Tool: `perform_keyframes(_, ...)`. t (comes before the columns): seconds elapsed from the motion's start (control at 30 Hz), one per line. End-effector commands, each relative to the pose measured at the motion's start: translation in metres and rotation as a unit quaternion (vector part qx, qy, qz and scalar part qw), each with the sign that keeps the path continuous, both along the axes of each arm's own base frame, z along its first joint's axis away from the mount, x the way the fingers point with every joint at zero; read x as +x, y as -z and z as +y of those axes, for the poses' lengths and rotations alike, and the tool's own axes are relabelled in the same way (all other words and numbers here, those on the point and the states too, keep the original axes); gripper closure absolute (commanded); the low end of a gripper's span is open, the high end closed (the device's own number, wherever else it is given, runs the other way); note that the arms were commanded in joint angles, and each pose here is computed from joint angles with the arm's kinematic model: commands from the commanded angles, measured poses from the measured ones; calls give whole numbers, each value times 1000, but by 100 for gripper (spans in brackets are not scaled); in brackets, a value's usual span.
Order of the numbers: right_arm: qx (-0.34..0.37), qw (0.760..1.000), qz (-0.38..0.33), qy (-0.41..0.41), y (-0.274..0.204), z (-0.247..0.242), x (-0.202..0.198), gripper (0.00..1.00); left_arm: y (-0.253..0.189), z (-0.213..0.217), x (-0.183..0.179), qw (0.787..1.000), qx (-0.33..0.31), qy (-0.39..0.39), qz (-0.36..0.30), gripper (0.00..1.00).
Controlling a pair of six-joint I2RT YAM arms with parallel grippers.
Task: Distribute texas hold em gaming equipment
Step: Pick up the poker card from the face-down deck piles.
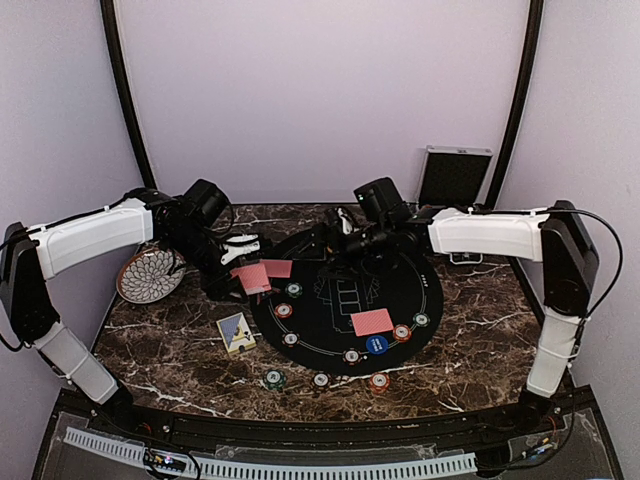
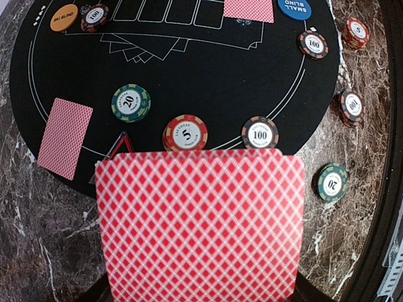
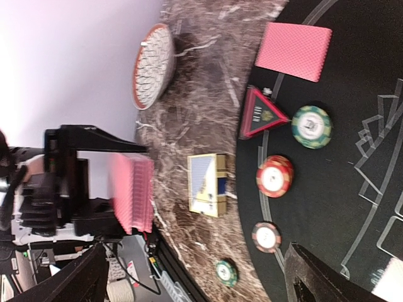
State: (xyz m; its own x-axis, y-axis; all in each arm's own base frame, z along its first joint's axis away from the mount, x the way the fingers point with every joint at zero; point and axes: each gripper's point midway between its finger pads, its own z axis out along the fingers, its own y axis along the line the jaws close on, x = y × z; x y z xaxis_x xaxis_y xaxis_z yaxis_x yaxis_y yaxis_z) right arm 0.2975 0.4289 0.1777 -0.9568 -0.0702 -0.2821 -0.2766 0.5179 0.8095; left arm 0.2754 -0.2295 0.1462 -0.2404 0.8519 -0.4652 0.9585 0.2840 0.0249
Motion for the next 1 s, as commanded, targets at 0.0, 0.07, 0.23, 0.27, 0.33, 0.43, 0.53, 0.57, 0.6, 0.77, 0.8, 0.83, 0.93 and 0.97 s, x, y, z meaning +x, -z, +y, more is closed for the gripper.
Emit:
perform_keyframes(0.0,50,998,-15,-22,-23,30,-3,1,-19,-5,5,1000,-23,4,-20,100)
perform_keyframes(0.07,54,998,-14,-34,-24,39,-8,1,-19,-6,5,1000,-22,4,-18,100)
perform_keyframes(0.23,57,996,4,-61,-15,57,-20,1,-21,-8,6,1000,-25,5,-19,100)
perform_keyframes(0.27,57,996,7,-65,-12,59,-22,1,-21,-8,6,999,-25,5,-19,100)
perform_keyframes(0.33,63,995,13,-72,-11,64,-25,1,-21,-8,6,999,-25,6,-20,100)
perform_keyframes(0.43,74,994,19,-80,-11,72,-29,1,-21,-7,4,1000,-25,7,-18,100)
perform_keyframes(0.53,90,992,17,-85,-15,79,-30,1,-21,-6,3,1000,-23,8,-17,100)
perform_keyframes(0.57,91,992,18,-87,-14,82,-31,2,-21,-6,3,1000,-23,8,-17,100)
perform_keyframes(0.6,94,991,19,-89,-14,84,-32,1,-20,-5,3,1000,-22,8,-16,100)
perform_keyframes(0.77,103,990,27,-97,-13,95,-33,1,-21,-5,2,1000,-23,8,-16,100)
perform_keyframes(0.8,102,990,29,-98,-11,97,-33,1,-22,-5,2,1000,-22,8,-16,100)
perform_keyframes(0.83,100,989,30,-100,-9,99,-33,1,-22,-5,2,1000,-22,8,-16,100)
perform_keyframes(0.93,101,989,36,-104,-4,105,-33,1,-23,-5,1,1000,-23,8,-16,100)
perform_keyframes(0.97,103,988,37,-104,-3,107,-33,1,-23,-5,1,1000,-24,9,-16,100)
